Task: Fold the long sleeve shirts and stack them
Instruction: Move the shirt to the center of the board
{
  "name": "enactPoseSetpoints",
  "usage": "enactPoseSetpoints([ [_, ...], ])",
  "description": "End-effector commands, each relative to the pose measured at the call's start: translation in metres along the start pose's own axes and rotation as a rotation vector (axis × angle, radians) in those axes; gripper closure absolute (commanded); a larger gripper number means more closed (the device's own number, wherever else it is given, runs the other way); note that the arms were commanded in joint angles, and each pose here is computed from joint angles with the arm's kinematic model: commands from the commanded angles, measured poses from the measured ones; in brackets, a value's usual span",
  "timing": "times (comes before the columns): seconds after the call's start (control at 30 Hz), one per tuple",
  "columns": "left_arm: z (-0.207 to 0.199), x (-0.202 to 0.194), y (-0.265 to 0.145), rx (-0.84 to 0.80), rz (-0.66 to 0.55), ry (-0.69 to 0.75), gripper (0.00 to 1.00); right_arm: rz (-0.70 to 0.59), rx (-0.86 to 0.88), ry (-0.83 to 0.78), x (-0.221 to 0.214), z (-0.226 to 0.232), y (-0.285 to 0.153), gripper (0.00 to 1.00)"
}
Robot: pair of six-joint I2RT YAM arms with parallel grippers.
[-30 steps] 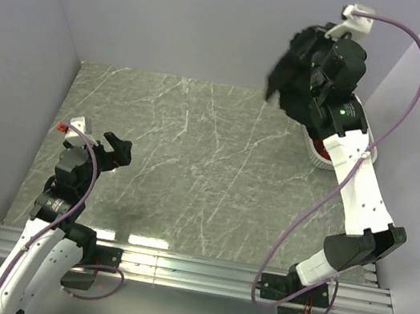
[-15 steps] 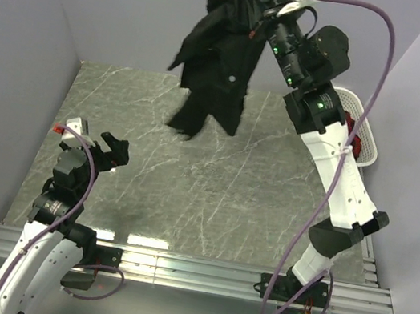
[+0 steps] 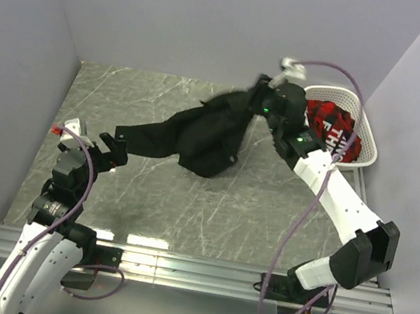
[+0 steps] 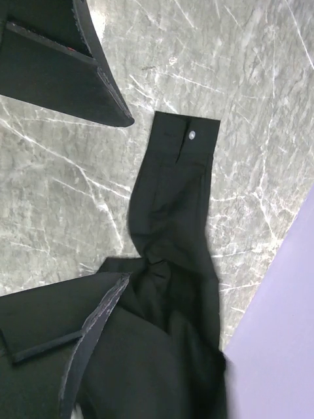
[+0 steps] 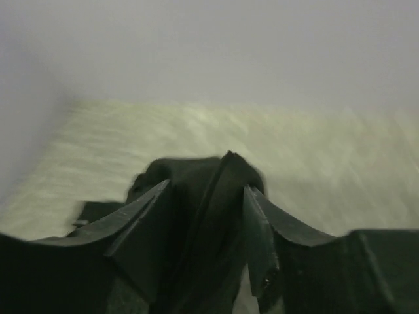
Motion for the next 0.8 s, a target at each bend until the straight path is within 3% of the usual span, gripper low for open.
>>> enactPoseSetpoints([
  [0.0, -0.014, 0.015, -0.003, -0.042, -0.035, -0.038, 0.01, 0.199, -0.497, 0.363, -0.065, -0.116, -0.028, 0.43],
  [0.07, -0.016, 0.011, -0.002, -0.055, -0.017, -0.041, 0.01, 0.331, -0.558, 0.428, -0.11, -0.146, -0.046, 0.38],
  [0.13, -0.017, 0.006, 0.002, -0.054, 0.008, -0.043, 0.01, 0.325, -0.538, 0.398, -0.113, -0.147, -0.056, 0.33],
  [0.17, -0.019, 0.005, 0.003, -0.055, 0.019, -0.055, 0.01, 0.331, -0.534, 0.381, -0.12, -0.146, -0.06, 0.26],
  [0.27, -0.024, -0.001, 0.009, -0.053, 0.077, -0.072, 0.01, 0.32, -0.519, 0.354, -0.117, -0.146, -0.069, 0.23],
  [0.63, -0.069, -0.042, 0.07, -0.131, 0.406, -0.106, 0.01, 0.415, -0.232, 0.209, -0.145, -0.061, -0.064, 0.21],
  [0.77, -0.087, -0.04, 0.109, -0.101, 0.422, -0.168, 0.01, 0.415, -0.162, 0.182, -0.145, -0.03, -0.057, 0.2],
])
Point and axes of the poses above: each gripper's point midway between its finger pads, its own y axis out along the fingers, its own z axis along the line the jaws close on, x = y × z, the point moved 3 cm from there along -y, back along the fingers, and after that the axes turned 10 degrees about -y, right-handed, at the moved point
